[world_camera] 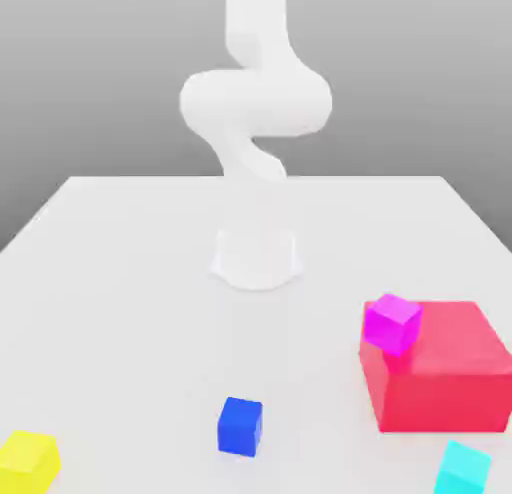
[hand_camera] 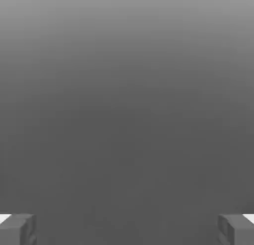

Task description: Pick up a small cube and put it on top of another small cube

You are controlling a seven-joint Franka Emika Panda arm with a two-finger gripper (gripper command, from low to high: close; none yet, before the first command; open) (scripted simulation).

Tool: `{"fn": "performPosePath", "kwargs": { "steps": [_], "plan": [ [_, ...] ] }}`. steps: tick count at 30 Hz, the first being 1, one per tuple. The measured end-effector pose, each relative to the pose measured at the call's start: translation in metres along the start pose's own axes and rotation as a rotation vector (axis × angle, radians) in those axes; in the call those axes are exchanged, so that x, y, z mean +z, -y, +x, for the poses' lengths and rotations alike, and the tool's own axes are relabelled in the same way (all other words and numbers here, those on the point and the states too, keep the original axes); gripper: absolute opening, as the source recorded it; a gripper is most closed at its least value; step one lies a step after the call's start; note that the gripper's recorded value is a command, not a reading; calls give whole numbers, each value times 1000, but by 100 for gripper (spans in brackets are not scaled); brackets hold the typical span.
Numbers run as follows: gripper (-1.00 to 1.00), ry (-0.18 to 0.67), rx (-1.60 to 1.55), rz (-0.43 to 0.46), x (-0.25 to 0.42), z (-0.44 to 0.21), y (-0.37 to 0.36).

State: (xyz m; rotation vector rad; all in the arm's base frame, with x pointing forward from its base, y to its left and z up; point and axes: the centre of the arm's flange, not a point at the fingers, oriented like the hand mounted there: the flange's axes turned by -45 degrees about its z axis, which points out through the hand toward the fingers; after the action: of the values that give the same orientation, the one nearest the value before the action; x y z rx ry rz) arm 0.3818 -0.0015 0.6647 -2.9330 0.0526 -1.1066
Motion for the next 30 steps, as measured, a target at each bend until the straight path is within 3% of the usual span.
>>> {"fn": "performPosePath", "kwargs": {
  "steps": [10, 22, 28, 29, 30],
  "plan": [
    [0, 315, 79, -36, 211, -78, -11],
    [0, 685, 176, -84, 369, -268, -25],
    [0, 717, 184, -88, 417, -321, -26],
    [-100, 717, 183, -88, 423, -327, -26],
    [-100, 717, 183, -88, 423, -327, -26]
  ]
}}
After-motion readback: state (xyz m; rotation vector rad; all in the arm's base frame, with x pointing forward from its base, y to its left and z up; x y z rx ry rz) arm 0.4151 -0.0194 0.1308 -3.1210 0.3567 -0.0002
